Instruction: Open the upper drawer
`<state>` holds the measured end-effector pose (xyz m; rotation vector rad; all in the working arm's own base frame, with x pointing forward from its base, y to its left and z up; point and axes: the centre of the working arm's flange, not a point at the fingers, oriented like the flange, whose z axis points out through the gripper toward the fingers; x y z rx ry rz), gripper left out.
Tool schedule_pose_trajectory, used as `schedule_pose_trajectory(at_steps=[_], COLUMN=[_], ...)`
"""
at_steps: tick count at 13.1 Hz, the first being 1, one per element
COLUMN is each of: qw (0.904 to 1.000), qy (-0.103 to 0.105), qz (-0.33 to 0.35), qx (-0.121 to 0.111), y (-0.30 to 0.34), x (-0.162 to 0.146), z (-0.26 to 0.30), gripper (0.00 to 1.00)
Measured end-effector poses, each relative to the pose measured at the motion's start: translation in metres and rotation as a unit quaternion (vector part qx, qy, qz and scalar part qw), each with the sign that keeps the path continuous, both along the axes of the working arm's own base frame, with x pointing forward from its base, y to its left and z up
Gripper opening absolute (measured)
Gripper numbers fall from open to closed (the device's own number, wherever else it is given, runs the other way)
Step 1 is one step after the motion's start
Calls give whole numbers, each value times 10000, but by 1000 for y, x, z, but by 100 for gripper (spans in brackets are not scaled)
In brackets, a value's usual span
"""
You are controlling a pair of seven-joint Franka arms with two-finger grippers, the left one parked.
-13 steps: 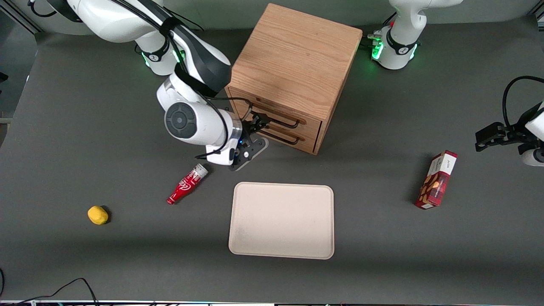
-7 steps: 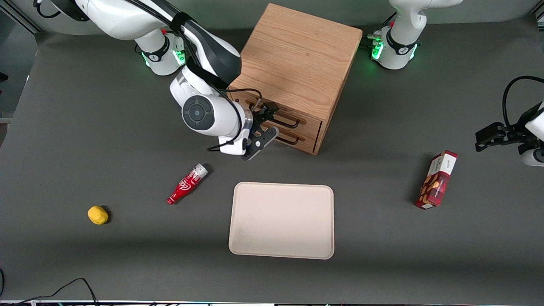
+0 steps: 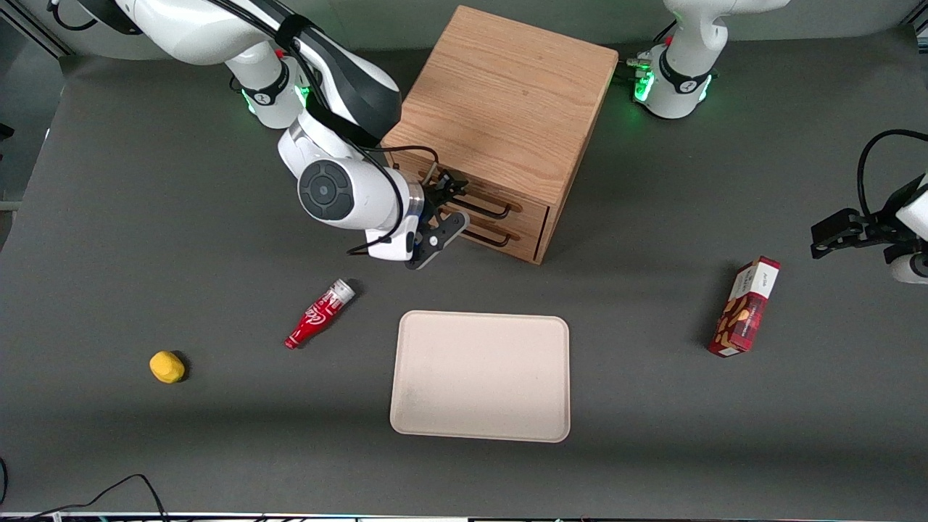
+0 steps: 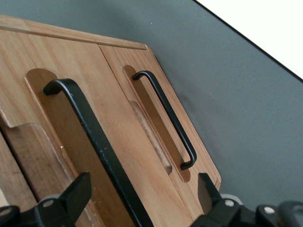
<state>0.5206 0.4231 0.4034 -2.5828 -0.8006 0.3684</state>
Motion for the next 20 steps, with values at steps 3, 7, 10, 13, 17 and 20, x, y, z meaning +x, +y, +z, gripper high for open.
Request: schedule_pose_trajectory(at_steps=[3,7,10,13,17,20], qw=[9999,9998,9993,9981,9952,9940], qy=[-100,-171,-364,-597,-939,-1049], qz=[-74,-92,1,-24,-7,-83], qx=[62,32,-54,-143,-284,-288], y=[4,3,0,-13,-24,-34], x=[-3,-4,0,13,27,38], z=[-12,-21,-20,-24,-22,-21], gripper=[100,100,100,100,100,100])
